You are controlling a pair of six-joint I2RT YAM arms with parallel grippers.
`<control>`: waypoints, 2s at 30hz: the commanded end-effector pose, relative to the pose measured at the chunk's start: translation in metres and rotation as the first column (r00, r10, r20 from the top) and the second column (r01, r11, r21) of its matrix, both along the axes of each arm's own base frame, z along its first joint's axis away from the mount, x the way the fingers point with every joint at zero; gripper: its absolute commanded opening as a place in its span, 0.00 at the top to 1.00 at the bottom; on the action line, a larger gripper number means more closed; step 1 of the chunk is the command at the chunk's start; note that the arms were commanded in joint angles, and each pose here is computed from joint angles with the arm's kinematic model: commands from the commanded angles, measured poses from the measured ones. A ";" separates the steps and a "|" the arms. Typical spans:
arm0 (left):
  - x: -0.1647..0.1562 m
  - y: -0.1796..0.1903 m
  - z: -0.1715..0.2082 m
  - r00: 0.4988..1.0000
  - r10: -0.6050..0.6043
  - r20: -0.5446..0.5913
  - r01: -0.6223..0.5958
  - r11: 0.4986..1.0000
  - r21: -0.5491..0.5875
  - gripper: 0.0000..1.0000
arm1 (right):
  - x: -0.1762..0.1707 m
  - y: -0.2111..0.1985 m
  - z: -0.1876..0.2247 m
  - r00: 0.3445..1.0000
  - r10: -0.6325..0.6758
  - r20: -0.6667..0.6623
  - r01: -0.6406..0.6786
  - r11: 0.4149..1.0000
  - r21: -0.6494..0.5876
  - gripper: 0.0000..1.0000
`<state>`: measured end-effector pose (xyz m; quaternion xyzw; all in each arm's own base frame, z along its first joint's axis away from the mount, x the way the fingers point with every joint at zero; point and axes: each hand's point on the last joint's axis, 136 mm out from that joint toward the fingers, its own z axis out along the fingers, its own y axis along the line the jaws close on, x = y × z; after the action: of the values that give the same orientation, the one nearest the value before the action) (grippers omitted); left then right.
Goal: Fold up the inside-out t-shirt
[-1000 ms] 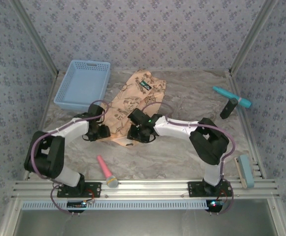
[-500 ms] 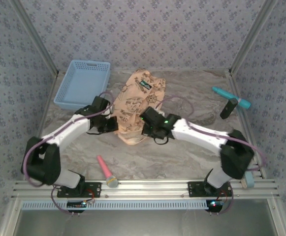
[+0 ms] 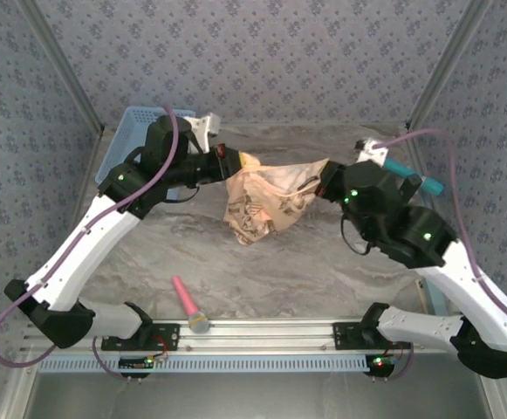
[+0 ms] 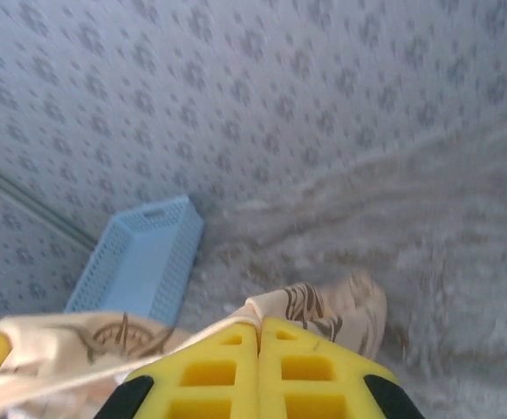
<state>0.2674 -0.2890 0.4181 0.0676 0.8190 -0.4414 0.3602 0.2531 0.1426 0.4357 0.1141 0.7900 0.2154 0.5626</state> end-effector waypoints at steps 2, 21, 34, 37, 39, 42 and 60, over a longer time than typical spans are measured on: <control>0.012 -0.012 0.062 0.968 0.060 0.242 -0.042 0.996 -0.079 1.00 | 0.026 -0.023 0.043 0.994 -0.046 0.097 0.057 0.993 -0.104 1.00; 0.211 -0.014 0.102 0.828 0.284 0.484 -0.322 0.947 -0.005 1.00 | 0.288 -0.033 0.067 0.988 0.081 0.128 -0.087 0.995 0.042 1.00; 0.154 -0.013 0.083 0.868 0.206 0.453 -0.286 0.951 0.114 1.00 | 0.197 -0.010 0.067 0.984 0.148 0.102 -0.145 0.989 -0.041 1.00; 0.131 -0.016 0.015 0.904 0.204 0.376 -0.270 0.954 0.132 1.00 | 0.167 -0.002 0.001 0.987 0.161 0.002 -0.161 0.986 -0.040 1.00; 0.110 -0.008 -0.051 0.930 0.238 0.281 -0.285 0.948 0.144 0.95 | 0.136 0.006 -0.056 0.977 0.190 -0.095 -0.196 0.979 -0.049 1.00; 0.065 -0.001 -0.157 0.969 0.218 0.114 -0.237 0.950 0.202 0.72 | 0.079 0.015 -0.167 0.930 0.232 -0.286 -0.257 0.965 -0.051 1.00; 0.013 0.015 -0.273 0.984 0.097 -0.151 -0.005 0.859 0.512 0.28 | 0.028 0.047 -0.293 0.769 0.336 -0.544 -0.457 0.884 -0.101 0.42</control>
<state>0.2728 -0.2790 0.1690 0.0811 0.9170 -0.2445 0.3046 0.2539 0.1668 0.1350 -0.0291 0.9457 0.1888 0.2629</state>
